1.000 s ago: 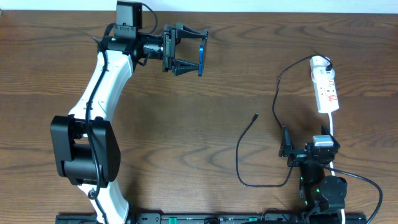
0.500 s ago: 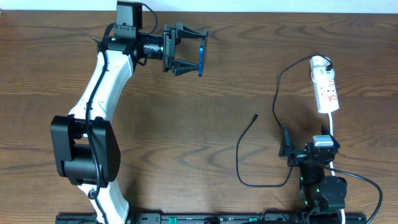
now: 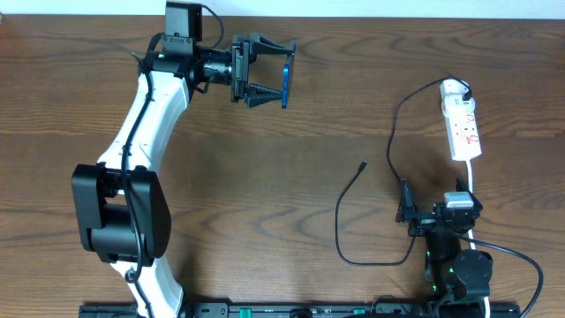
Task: Plug charger to phone and switch on socket
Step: 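Hold the phone upright in the left gripper above the table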
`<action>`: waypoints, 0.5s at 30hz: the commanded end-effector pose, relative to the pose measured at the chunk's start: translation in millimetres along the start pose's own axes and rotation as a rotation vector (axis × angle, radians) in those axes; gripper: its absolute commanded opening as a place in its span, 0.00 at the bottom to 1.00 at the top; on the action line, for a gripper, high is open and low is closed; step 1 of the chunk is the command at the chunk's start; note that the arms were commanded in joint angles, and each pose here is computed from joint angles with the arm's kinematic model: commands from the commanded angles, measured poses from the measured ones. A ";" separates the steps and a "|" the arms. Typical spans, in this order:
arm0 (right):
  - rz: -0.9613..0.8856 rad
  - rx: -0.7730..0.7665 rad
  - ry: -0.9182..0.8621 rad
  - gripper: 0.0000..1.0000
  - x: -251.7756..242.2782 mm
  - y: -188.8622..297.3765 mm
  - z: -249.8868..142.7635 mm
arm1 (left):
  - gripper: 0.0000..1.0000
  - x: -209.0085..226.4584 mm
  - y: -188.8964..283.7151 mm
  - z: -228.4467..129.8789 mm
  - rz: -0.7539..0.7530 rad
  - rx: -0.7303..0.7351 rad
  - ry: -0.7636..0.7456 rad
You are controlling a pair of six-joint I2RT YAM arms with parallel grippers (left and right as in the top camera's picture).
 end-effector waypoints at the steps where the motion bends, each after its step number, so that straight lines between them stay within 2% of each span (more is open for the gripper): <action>1: -0.003 0.001 0.008 0.99 0.0 0.2 -0.6 | 0.73 -9.0 2.7 -11.8 -0.018 0.047 -0.034; 15: -0.003 0.001 0.008 0.99 0.0 0.2 -0.6 | 0.73 -8.7 2.7 -11.0 -0.018 0.041 -0.083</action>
Point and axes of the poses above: each gripper's point midway between its finger pads, its own y axis back along the fingers, its own x axis along the line the jaws close on, z = x × y, the point moved 4 cm from there along y, back along the fingers, and after that the axes turned 7 degrees about -y, right-handed, at the moved point
